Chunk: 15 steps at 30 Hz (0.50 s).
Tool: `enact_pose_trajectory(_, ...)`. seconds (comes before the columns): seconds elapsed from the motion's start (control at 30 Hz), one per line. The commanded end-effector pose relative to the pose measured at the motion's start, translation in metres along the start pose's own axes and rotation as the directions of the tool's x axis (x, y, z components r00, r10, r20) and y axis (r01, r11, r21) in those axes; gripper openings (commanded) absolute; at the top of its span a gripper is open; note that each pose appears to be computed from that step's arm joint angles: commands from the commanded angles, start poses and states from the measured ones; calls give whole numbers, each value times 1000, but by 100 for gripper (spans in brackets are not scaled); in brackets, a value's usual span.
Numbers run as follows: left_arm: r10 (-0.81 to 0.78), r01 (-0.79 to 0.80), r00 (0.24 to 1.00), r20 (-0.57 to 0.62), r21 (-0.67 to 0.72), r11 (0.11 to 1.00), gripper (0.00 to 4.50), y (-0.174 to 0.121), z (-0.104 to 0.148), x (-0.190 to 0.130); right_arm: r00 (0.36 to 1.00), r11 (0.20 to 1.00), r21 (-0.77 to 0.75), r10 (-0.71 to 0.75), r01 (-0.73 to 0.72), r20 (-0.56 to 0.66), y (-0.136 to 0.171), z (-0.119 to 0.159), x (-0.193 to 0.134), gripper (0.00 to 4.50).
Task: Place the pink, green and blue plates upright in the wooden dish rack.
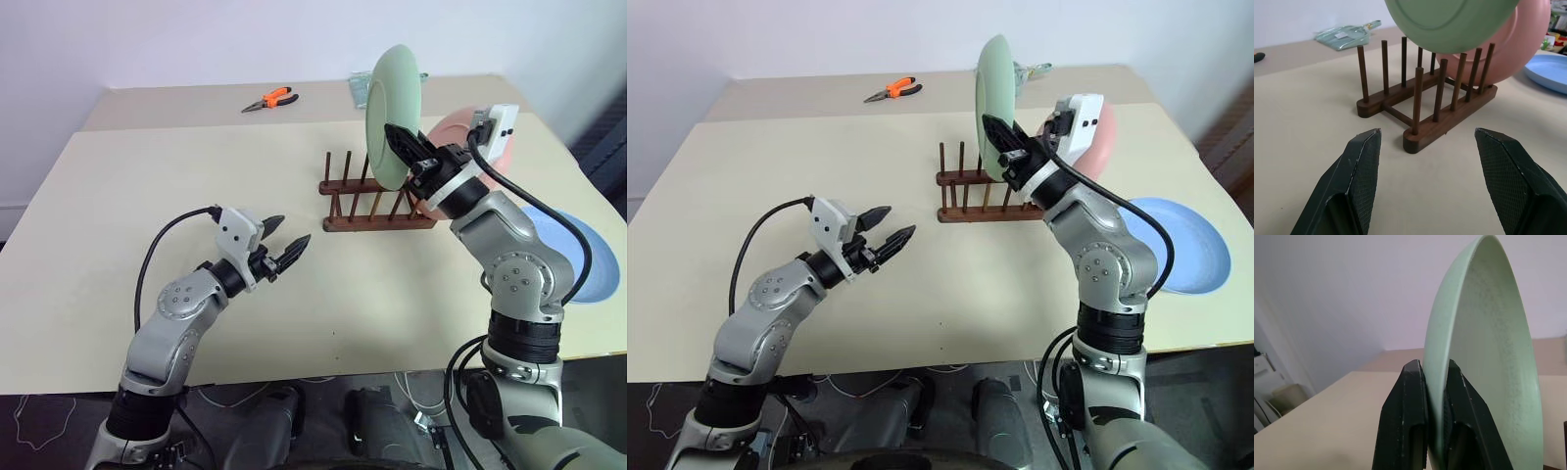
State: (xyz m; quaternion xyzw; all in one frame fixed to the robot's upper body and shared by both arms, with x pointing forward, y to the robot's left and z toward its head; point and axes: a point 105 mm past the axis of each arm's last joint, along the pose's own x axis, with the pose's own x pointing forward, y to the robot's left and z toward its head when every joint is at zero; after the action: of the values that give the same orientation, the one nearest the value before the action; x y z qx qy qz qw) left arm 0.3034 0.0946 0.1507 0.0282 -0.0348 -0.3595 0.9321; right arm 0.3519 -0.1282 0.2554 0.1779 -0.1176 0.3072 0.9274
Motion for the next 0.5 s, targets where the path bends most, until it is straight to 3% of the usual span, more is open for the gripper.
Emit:
enact_pose_trajectory(0.03,-14,13,1000,27,23,1000,310,-6,9,0,999,997,65,-40,39,16,-11,4,-1,0)
enact_pose_trajectory(0.13,-8,7,1000,28,30,1000,315,-6,9,1,998,998,28,-55,56,-26,-17,-5,-3,108)
enact_pose_trajectory(0.33,0,-1,1000,25,25,1000,315,-4,9,0,999,987,-152,-49,44,-24,-15,1,-1,411)
enact_pose_trajectory(0.5,-1,1,1000,17,25,1000,315,-4,7,0,1000,909,-416,-16,8,-17,-13,19,2,411)
